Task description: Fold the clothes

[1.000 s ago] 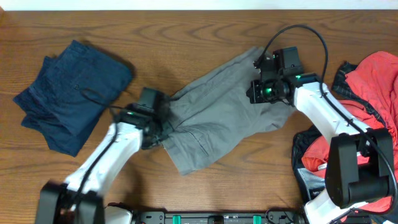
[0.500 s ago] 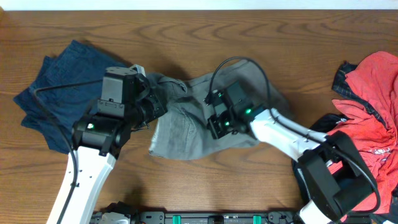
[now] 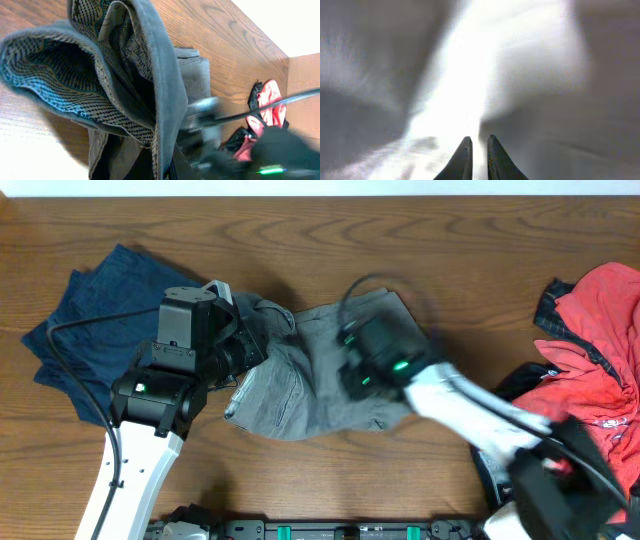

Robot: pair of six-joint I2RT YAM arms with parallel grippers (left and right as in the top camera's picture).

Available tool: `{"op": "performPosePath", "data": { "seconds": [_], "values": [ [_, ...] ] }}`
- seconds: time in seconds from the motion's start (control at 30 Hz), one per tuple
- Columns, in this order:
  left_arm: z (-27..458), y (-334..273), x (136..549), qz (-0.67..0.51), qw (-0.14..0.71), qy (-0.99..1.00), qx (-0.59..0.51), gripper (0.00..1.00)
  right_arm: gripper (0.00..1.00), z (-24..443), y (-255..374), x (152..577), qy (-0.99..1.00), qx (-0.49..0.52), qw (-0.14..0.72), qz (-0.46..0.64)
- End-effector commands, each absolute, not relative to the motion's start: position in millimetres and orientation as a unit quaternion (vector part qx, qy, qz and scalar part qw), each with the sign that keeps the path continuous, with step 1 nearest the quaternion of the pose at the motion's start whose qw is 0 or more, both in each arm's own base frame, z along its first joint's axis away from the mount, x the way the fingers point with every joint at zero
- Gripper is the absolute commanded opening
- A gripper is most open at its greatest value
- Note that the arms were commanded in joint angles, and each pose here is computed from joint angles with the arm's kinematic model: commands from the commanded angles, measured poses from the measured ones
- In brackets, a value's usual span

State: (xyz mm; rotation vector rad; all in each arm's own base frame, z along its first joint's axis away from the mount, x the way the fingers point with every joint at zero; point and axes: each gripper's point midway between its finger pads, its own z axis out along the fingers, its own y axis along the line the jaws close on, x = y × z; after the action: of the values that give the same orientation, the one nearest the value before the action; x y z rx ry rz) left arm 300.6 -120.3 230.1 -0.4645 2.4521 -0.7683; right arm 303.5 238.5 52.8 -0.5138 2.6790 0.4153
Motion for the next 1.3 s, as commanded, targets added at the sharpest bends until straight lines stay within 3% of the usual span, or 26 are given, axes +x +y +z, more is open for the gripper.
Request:
{"op": "performPosePath", "data": {
  "seconds": [0.0,0.2,0.53,0.97,1.07,1.17,1.27],
  "values": [
    [243,-123,304,-0.298,0.273,0.9,-0.166,0.06,0.1,104,169,351,0.953,-0.112,0.269,0.085],
    [236,-125,311,-0.302,0.259,0.898,-0.187,0.06,0.01,58,98,333,0.984,-0.054,0.169,0.037],
    [243,-187,346,-0.383,0.261,0.869,-0.173,0.06,0.01,-28,87,287,0.998,-0.027,0.052,0.022],
    [202,-328,364,-0.482,0.211,0.841,-0.129,0.06,0.01,-37,91,277,0.999,-0.011,0.031,0.036],
    [202,-338,368,-0.494,0.22,0.833,-0.119,0.38,0.03,-32,89,275,0.999,-0.003,0.026,0.035],
    [212,-332,375,-0.504,0.236,0.824,-0.104,0.48,0.06,-10,79,282,0.999,0.01,0.036,0.026],
    [223,-314,386,-0.507,0.255,0.818,-0.093,0.51,0.1,34,60,304,0.996,0.037,0.081,0.011]
  ]
}}
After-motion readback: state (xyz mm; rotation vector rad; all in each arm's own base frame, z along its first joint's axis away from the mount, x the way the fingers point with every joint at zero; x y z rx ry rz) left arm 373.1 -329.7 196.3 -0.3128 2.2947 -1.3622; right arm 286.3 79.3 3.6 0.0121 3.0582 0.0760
